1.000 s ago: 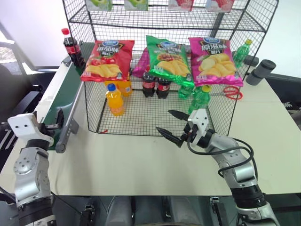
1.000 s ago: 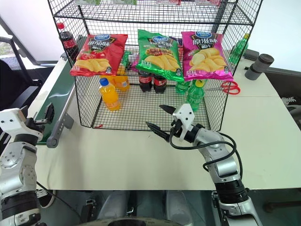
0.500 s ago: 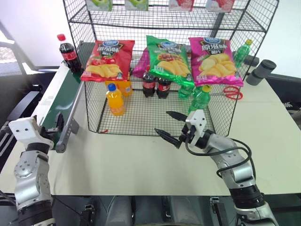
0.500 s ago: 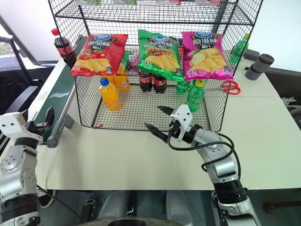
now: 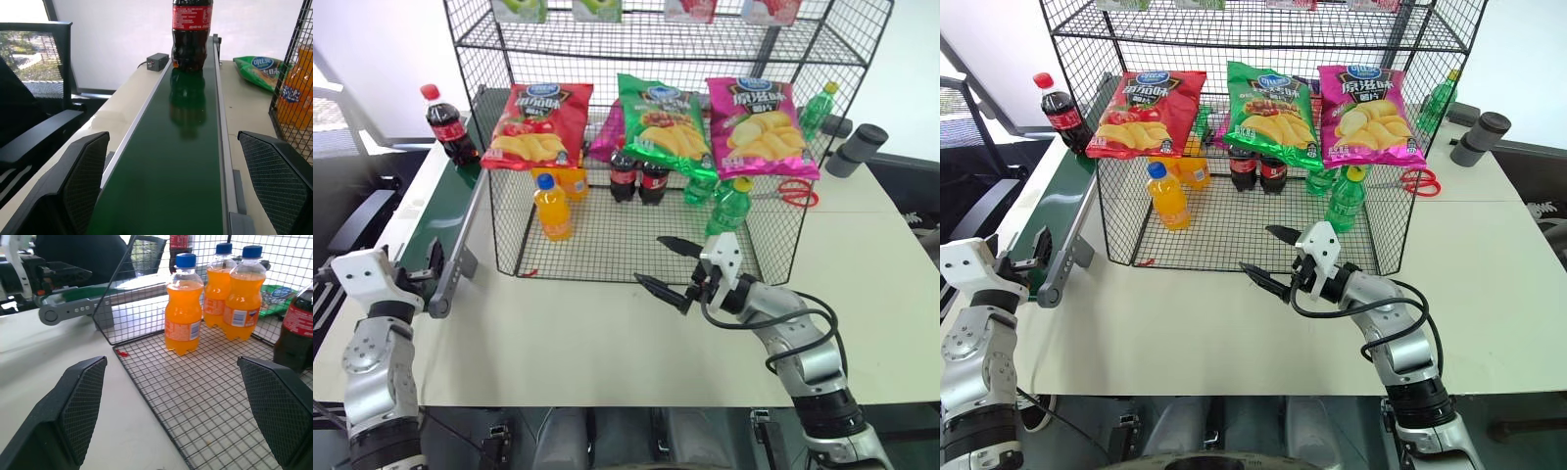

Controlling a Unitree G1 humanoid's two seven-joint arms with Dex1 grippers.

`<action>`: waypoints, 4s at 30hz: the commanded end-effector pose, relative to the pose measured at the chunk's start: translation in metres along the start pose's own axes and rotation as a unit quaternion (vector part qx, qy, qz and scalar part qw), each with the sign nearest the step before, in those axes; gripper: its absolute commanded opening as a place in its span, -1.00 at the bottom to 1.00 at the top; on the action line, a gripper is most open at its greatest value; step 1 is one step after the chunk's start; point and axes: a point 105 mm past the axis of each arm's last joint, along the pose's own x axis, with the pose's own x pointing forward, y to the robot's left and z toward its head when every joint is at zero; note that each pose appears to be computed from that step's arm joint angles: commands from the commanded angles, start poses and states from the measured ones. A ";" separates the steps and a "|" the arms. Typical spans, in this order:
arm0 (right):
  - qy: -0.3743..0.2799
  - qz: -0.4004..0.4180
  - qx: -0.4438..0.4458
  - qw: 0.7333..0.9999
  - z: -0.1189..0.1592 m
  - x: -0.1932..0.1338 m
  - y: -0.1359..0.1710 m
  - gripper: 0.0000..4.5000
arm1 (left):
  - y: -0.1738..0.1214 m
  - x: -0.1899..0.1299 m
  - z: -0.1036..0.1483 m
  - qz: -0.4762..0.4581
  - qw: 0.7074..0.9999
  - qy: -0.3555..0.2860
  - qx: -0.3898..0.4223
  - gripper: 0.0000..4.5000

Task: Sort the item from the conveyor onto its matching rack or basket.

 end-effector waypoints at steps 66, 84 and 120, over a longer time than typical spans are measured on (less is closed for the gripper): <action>-0.030 0.039 -0.008 0.999 0.014 0.007 0.020 0.97 | 0.012 -0.002 0.010 0.015 0.999 -0.017 0.034 1.00; -0.027 0.044 -0.006 0.999 0.012 0.007 0.022 1.00 | 0.013 -0.004 0.013 0.018 0.999 -0.021 0.036 0.29; -0.062 0.137 0.093 0.984 0.067 0.028 0.044 1.00 | -0.223 -0.086 0.056 -0.683 0.727 0.071 0.022 0.26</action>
